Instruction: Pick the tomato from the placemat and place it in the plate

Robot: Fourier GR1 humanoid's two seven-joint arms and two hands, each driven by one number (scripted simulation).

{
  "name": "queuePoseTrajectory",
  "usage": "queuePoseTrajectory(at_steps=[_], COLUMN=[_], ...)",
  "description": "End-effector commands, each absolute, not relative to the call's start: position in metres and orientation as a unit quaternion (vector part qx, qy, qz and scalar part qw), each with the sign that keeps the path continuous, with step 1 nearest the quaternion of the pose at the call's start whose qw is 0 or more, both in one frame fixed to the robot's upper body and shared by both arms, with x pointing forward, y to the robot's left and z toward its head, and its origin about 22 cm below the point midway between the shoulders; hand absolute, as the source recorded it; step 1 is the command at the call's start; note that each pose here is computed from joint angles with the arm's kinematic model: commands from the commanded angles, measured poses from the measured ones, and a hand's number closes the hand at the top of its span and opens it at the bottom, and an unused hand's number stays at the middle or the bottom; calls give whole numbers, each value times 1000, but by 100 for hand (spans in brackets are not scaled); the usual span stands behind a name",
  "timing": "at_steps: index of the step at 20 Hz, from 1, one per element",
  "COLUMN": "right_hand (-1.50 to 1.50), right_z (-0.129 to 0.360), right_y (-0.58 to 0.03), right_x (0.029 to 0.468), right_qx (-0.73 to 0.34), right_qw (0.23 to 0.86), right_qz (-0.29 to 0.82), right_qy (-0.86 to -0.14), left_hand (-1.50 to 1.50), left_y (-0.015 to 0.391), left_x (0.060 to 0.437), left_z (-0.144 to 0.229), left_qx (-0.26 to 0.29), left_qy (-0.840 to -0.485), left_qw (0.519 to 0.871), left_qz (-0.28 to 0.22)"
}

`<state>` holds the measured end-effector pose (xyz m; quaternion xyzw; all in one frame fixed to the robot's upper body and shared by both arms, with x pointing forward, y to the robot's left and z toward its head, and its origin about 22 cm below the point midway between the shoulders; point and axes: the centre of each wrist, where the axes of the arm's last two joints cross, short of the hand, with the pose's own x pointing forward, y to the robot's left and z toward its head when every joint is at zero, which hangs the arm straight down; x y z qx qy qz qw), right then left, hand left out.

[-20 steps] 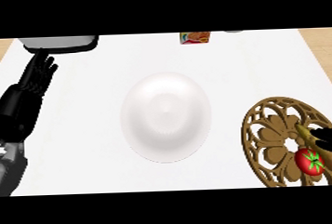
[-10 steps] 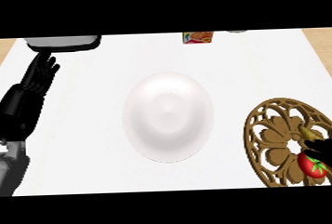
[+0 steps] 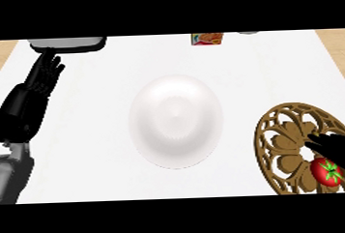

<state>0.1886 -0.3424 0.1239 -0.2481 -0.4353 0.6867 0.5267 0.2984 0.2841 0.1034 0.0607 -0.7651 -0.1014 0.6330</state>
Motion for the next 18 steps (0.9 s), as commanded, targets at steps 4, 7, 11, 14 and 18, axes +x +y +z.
queuePoseTrajectory(at_steps=[4, 7, 11, 14, 18], right_hand=[-150, -150, -150, -150, -150], right_z=[100, 72, 68, 36, 36], right_y=[-345, -346, -343, -342, -349], right_x=[200, 186, 215, 202, 220], right_qx=[-273, -266, -263, -244, -262], right_qw=[542, 541, 540, 547, 548], right_qz=[696, 693, 702, 709, 711], right_qy=[-385, -395, -382, -372, -355], left_hand=[0, 0, 0, 0, 0], left_y=[283, 283, 274, 286, 270], left_x=[297, 300, 297, 291, 293], left_z=[99, 114, 112, 99, 103], left_qx=[67, 56, 63, 60, 64], left_qy=[-763, -761, -768, -762, -768], left_qw=[636, 639, 629, 637, 628], left_qz=[-99, -101, -106, -106, -103])
